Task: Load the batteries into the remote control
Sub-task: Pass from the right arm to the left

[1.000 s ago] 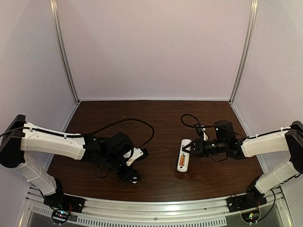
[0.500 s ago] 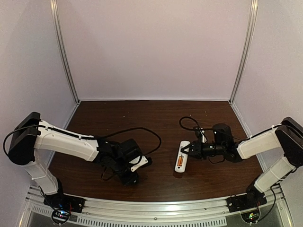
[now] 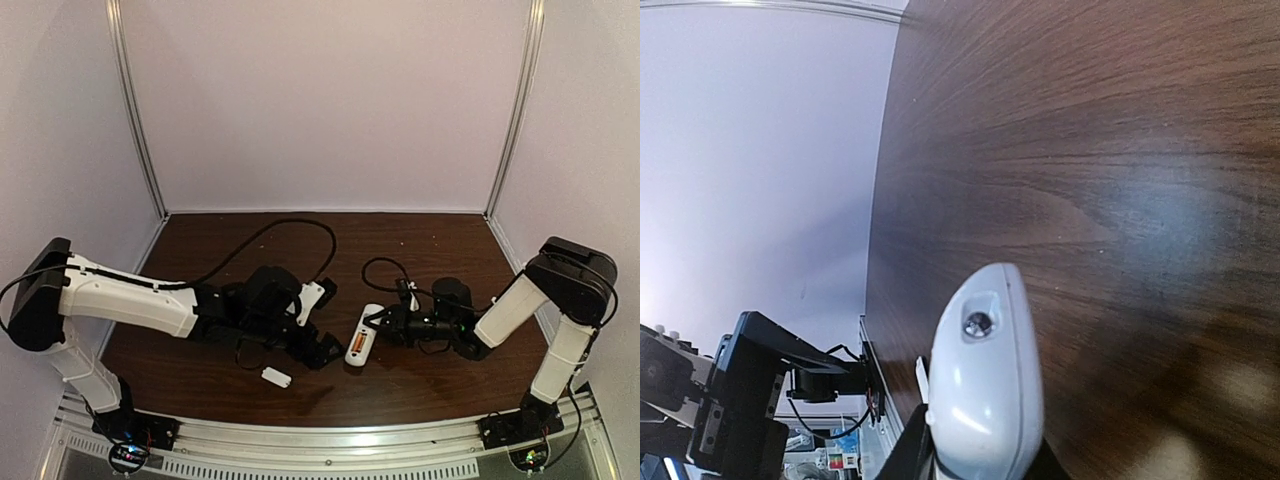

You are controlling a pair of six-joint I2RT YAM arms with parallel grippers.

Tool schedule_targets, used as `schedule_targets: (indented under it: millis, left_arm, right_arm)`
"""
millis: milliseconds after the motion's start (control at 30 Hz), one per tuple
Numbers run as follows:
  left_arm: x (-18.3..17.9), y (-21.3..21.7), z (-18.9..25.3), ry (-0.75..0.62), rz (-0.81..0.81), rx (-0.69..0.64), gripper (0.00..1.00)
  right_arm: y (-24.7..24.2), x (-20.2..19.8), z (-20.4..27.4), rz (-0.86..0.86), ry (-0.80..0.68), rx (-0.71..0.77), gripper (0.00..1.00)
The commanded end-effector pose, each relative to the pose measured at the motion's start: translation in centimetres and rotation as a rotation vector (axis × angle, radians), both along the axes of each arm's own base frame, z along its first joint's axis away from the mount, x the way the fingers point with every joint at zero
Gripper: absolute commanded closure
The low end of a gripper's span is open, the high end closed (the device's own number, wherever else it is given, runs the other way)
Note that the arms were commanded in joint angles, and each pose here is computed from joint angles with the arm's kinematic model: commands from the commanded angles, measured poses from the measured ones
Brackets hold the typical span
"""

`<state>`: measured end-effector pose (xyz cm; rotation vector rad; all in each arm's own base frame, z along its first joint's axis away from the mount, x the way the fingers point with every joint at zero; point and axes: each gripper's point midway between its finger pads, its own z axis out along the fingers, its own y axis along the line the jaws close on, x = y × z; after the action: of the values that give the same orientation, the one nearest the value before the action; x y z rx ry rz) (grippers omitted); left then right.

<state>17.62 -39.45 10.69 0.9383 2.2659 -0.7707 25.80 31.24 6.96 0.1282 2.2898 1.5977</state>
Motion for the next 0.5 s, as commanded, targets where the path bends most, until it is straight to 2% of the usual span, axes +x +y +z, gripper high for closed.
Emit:
schedule_targets:
  millis: [0,233,400,467]
  left_arm:
    - [2.0,-4.4,0.5,0.028,0.075,-0.110,0.03]
    - [2.7,-6.6,-0.9,0.058,0.079,-0.089,0.03]
    - [3.0,-7.0,-2.7,0.088,0.091,-0.027,0.10]
    - [3.1,-7.2,-2.8,0.086,0.095,-0.018,0.15]
  right_arm:
    - [0.9,0.9,2.6,-0.064,-0.054,0.095,0.92]
    - [1.7,0.7,2.7,-0.059,-0.061,0.097,0.92]
    - [2.2,0.3,3.2,-0.049,-0.065,0.125,0.91]
    - [2.3,0.3,3.2,-0.047,-0.067,0.123,0.90]
